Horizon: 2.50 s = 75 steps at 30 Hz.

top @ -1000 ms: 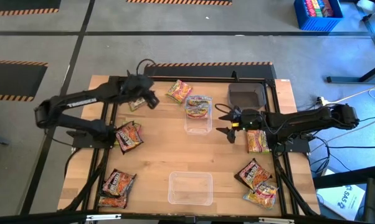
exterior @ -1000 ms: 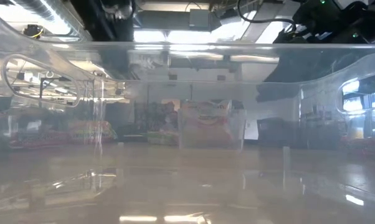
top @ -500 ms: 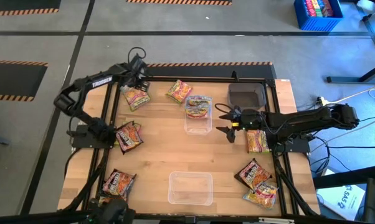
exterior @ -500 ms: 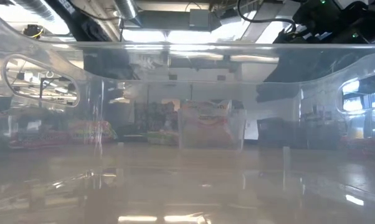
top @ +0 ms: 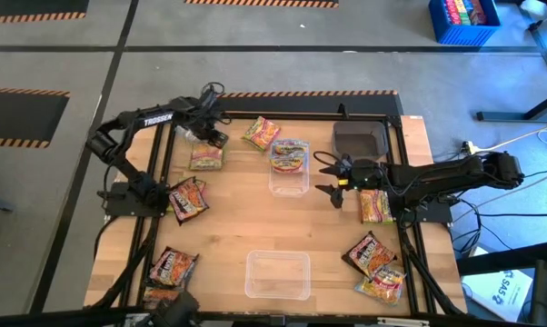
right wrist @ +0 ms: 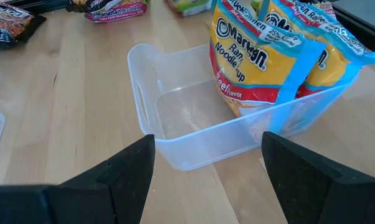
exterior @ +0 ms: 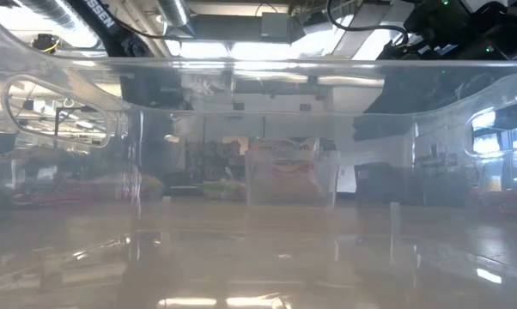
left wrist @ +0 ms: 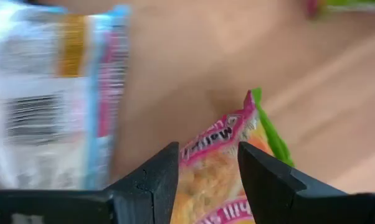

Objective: Sort Maruchan noodles
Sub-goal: Put the top blue noodles into the top transparent bin

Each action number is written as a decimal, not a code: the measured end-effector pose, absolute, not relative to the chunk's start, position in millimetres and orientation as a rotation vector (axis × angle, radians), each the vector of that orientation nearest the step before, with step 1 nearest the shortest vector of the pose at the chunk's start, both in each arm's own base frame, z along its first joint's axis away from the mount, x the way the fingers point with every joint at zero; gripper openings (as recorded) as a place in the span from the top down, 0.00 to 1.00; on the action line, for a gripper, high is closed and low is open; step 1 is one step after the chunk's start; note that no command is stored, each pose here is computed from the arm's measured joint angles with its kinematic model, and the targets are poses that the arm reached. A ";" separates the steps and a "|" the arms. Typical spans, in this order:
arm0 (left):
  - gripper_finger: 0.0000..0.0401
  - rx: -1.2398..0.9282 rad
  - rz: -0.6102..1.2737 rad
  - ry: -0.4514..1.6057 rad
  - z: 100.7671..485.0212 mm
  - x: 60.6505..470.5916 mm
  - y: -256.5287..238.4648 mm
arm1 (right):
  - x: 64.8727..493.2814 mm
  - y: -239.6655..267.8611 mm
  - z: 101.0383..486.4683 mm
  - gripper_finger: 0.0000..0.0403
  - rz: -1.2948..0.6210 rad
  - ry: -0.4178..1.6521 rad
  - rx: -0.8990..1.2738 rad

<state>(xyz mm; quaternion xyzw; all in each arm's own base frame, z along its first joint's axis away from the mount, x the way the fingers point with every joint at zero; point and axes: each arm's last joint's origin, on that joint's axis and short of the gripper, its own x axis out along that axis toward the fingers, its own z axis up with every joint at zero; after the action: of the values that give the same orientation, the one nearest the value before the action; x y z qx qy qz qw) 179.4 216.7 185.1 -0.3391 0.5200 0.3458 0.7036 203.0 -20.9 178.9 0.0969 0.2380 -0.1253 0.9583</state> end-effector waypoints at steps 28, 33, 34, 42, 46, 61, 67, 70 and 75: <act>0.41 -0.409 1.073 1.348 165.5 181.0 237.2 | 203.1 -20.7 178.8 0.32 -0.254 0.483 0.198; 0.41 -0.449 1.077 1.383 151.1 183.6 239.7 | 203.1 -20.7 178.8 0.32 -0.254 0.483 0.198; 0.41 -0.441 1.089 1.395 148.7 183.8 240.3 | 203.1 -20.7 178.8 0.32 -0.255 0.483 0.198; 0.47 -0.366 1.154 1.457 137.9 185.7 241.8 | 203.1 -20.8 178.8 0.32 -0.255 0.483 0.198; 0.56 -0.327 1.156 1.463 137.4 189.9 239.1 | 203.1 -20.8 178.8 0.32 -0.256 0.483 0.197; 0.80 -0.254 1.130 1.481 137.4 198.3 232.8 | 203.1 -21.0 178.8 0.32 -0.257 0.483 0.197; 0.90 -0.249 1.123 1.483 137.9 198.7 232.5 | 203.0 -21.0 178.7 0.32 -0.257 0.484 0.197; 0.94 -0.232 1.107 1.493 138.0 199.8 231.4 | 203.0 -21.0 178.7 0.32 -0.257 0.484 0.197; 0.99 -0.196 1.096 1.505 137.6 204.1 227.3 | 203.0 -21.0 178.7 0.32 -0.256 0.484 0.196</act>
<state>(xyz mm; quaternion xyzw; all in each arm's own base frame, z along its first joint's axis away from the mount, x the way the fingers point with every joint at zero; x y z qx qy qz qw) 204.1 227.3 137.6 -0.0844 0.6472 0.4715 0.5931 203.0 -21.0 178.7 0.0967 0.2385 -0.1264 0.9580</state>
